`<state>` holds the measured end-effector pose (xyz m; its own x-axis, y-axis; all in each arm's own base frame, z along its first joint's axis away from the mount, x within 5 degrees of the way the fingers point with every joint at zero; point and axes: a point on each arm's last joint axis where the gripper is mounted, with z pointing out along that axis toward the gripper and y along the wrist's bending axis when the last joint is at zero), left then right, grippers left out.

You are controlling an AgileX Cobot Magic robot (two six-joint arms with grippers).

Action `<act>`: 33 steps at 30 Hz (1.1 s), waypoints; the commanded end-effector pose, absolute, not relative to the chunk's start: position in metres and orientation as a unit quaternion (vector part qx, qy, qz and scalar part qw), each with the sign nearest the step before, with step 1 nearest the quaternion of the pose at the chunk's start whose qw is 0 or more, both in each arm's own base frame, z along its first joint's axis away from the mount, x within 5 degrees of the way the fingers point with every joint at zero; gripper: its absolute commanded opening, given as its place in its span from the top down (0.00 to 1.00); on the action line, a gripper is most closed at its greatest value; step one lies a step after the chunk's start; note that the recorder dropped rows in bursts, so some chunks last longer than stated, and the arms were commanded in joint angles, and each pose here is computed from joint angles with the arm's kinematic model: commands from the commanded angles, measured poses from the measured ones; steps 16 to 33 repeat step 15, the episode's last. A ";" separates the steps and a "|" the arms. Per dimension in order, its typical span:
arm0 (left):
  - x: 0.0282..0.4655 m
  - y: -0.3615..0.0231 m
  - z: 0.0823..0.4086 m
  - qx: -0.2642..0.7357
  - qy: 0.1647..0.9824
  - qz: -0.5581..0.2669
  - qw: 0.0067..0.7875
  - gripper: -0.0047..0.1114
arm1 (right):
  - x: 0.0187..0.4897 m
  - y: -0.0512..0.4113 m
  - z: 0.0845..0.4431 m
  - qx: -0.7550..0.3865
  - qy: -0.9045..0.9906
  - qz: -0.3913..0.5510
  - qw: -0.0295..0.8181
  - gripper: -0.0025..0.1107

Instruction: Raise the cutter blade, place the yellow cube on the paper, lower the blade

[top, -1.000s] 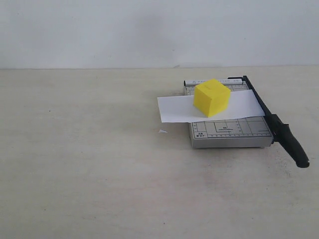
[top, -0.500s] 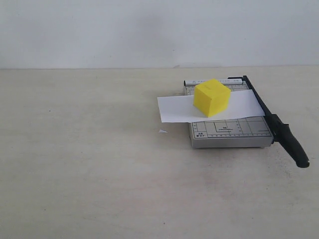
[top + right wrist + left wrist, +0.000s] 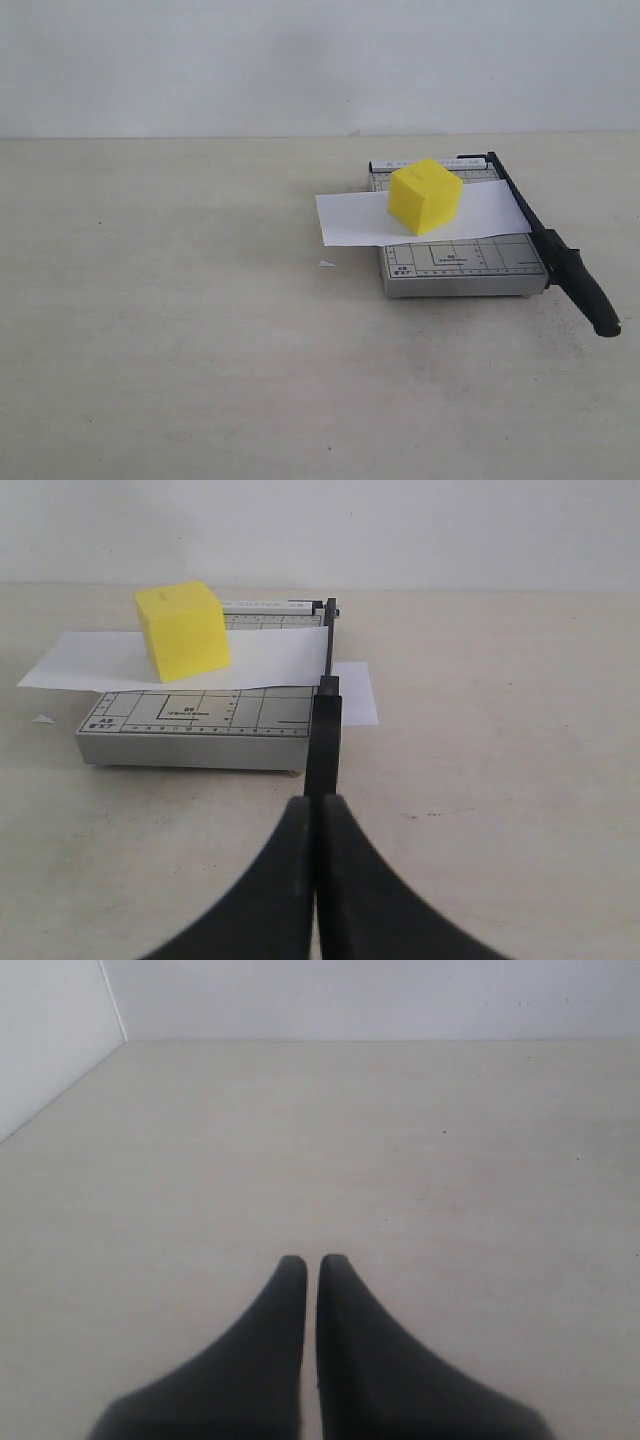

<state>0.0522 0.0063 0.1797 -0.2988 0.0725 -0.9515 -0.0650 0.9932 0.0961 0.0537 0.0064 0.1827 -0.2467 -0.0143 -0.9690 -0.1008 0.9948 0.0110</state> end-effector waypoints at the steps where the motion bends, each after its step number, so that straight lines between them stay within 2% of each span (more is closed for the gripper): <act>1: 0.053 0.006 0.180 0.008 0.800 0.055 0.598 0.92 | 0.054 0.006 0.184 -0.035 0.784 0.036 0.618 0.98; 33: 0.053 0.006 0.180 0.008 0.799 0.055 0.598 0.92 | 0.054 0.006 0.184 -0.034 0.784 0.037 0.618 0.98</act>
